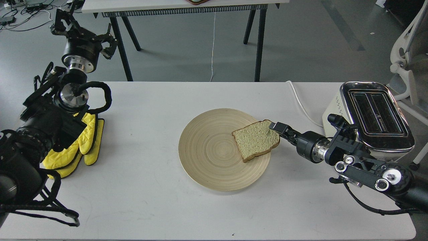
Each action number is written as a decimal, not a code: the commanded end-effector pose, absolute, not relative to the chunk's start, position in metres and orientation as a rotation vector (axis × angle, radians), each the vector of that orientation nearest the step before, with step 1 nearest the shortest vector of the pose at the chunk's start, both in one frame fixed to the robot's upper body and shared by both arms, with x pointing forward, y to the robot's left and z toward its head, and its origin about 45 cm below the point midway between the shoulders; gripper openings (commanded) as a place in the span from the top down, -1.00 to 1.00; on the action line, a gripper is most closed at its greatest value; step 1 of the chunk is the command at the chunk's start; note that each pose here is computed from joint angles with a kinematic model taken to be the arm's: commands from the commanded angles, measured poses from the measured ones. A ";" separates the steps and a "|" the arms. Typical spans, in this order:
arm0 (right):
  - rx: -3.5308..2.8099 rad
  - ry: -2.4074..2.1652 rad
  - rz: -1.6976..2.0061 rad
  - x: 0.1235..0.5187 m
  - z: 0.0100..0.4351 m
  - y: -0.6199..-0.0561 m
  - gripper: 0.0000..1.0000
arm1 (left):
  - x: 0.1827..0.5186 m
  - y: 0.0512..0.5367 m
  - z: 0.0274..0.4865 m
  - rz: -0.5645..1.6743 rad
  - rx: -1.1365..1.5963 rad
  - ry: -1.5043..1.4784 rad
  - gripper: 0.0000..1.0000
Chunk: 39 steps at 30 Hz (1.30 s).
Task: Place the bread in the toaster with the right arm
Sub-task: 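Reach the right gripper to the bread slice and pinch its edge, then lift the bread slice with the right gripper up over the toaster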
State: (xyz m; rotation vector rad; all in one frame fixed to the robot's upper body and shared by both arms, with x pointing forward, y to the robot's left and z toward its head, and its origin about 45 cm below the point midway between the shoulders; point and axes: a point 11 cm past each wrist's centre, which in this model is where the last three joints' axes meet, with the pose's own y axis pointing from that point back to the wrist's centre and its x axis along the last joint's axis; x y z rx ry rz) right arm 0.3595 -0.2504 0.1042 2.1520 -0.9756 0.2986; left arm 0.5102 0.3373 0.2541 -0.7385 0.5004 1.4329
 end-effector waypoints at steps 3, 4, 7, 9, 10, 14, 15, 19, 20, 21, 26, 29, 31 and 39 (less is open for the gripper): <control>2.141 -0.952 0.295 0.356 0.098 -0.251 -0.12 | 0.510 0.337 0.254 1.433 -0.739 0.500 -1.00; 2.136 -0.952 0.293 0.356 0.097 -0.252 -0.12 | 0.510 0.337 0.254 1.433 -0.739 0.500 -1.00; 2.126 -0.957 0.290 0.356 0.095 -0.255 -0.11 | 0.510 0.337 0.254 1.433 -0.739 0.500 -1.00; 2.128 -0.958 0.288 0.357 0.093 -0.251 -0.06 | 0.510 0.337 0.254 1.433 -0.739 0.500 -1.00; 2.132 -0.957 0.287 0.357 0.092 -0.248 0.00 | 0.510 0.337 0.254 1.433 -0.739 0.500 -1.00; 2.141 -0.962 0.293 0.357 0.092 -0.242 0.27 | 0.510 0.337 0.254 1.433 -0.740 0.501 -1.00; 2.144 -0.960 0.293 0.357 0.092 -0.240 0.38 | 0.510 0.337 0.254 1.433 -0.739 0.500 -1.00; 2.141 -0.962 0.294 0.357 0.092 -0.242 0.69 | 0.510 0.337 0.254 1.433 -0.740 0.501 -1.00; 2.138 -0.960 0.296 0.357 0.092 -0.243 0.73 | 0.510 0.337 0.254 1.433 -0.740 0.501 -1.00; 2.140 -0.958 0.297 0.357 0.092 -0.242 0.76 | 0.510 0.337 0.254 1.433 -0.740 0.501 -1.00; 2.115 -0.921 0.363 0.356 0.092 -0.245 0.91 | 0.510 0.337 0.254 1.433 -0.740 0.501 -1.00; 2.120 -0.936 0.385 0.361 0.099 -0.244 0.95 | 0.510 0.337 0.254 1.433 -0.740 0.501 -1.00; 2.128 -0.940 0.405 0.363 0.106 -0.242 0.96 | 0.510 0.337 0.254 1.433 -0.740 0.501 -1.00; 2.062 -1.003 0.598 0.395 0.187 -0.287 0.95 | 0.510 0.337 0.254 1.433 -0.739 0.500 -1.00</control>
